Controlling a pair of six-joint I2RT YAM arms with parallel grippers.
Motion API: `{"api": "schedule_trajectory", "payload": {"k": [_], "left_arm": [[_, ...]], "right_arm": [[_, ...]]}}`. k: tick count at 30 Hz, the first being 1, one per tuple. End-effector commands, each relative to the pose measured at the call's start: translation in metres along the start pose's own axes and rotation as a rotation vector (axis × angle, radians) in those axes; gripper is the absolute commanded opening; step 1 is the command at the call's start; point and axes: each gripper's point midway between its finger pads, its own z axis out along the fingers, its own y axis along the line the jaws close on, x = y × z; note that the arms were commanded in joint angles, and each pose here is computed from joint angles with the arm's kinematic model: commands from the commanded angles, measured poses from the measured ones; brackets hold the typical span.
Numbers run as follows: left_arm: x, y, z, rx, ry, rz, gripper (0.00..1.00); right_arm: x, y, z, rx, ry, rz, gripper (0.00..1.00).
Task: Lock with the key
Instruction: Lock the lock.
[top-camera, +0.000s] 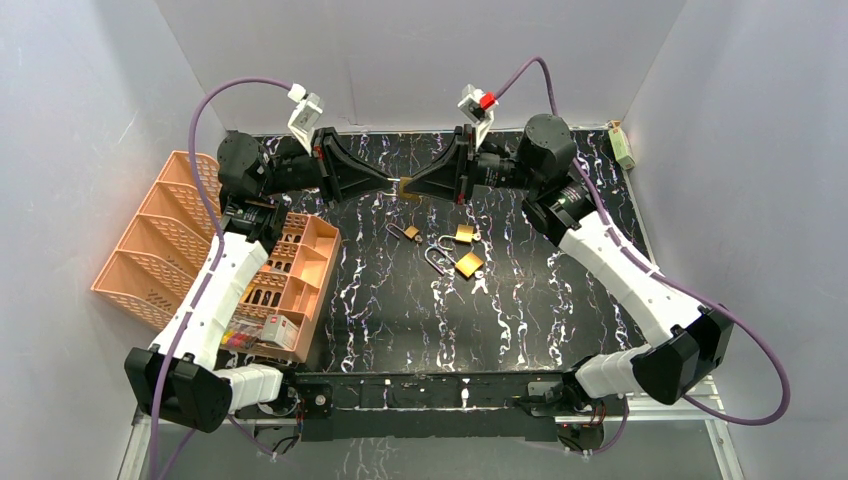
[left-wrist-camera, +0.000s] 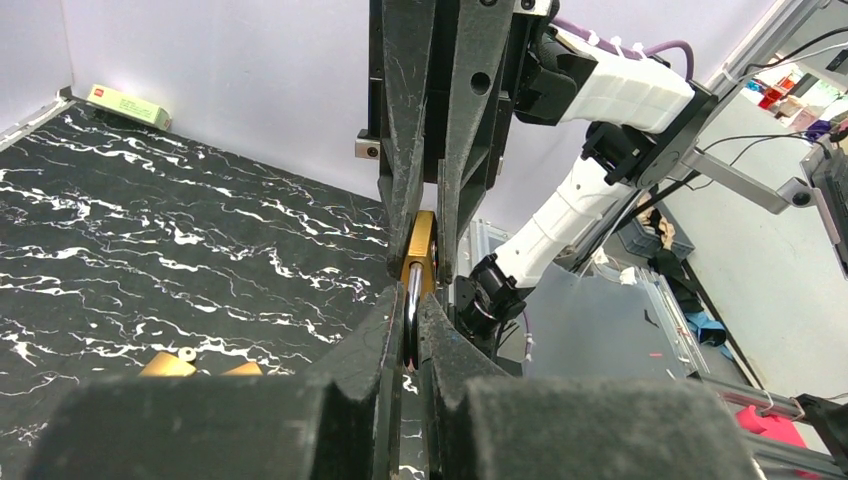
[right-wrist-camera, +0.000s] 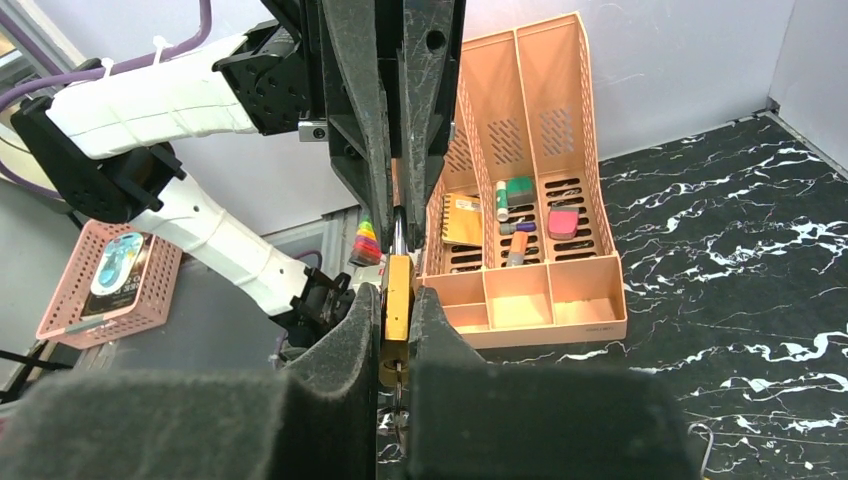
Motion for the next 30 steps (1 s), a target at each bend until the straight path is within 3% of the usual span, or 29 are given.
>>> {"api": "schedule_trajectory", "payload": {"k": [1,3,5,7,9,11,13,19,21,26,30], "left_arm": [[-0.016,-0.007,-0.004,-0.02,-0.045,0.063,0.0],[-0.016,-0.006,-0.006,-0.033,-0.039,0.079,0.03],[-0.015,-0.003,-0.011,-0.068,-0.032,0.07,0.37],[-0.018,-0.002,-0.018,-0.095,-0.045,0.077,0.48],[-0.019,-0.004,-0.023,-0.098,-0.061,0.078,0.44],[-0.019,-0.006,-0.026,-0.083,-0.071,0.069,0.25],[-0.015,-0.01,-0.026,-0.047,-0.076,0.05,0.21],[-0.011,-0.008,-0.024,0.002,-0.085,0.006,0.43],[-0.011,-0.007,-0.023,0.01,-0.076,0.002,0.44],[-0.013,-0.009,-0.02,0.035,-0.068,0.004,0.33],[-0.01,-0.008,-0.016,0.049,-0.059,-0.013,0.34]], "right_arm": [[-0.03,0.016,-0.002,-0.049,-0.057,-0.068,0.0],[-0.033,0.018,-0.007,-0.058,-0.065,-0.056,0.0],[-0.038,0.017,-0.016,-0.07,-0.081,-0.034,0.0],[-0.042,0.011,-0.026,-0.074,-0.083,0.004,0.0],[-0.044,0.008,-0.031,-0.079,-0.078,0.022,0.0],[-0.044,0.008,-0.032,-0.088,-0.068,0.032,0.0],[-0.043,0.008,-0.031,-0.1,-0.057,0.042,0.0],[-0.035,0.006,-0.029,-0.136,-0.012,0.07,0.0],[-0.036,0.007,-0.028,-0.144,-0.011,0.071,0.0],[-0.038,0.004,-0.023,-0.166,-0.018,0.083,0.0],[-0.039,0.002,-0.018,-0.176,-0.017,0.089,0.0]]}}
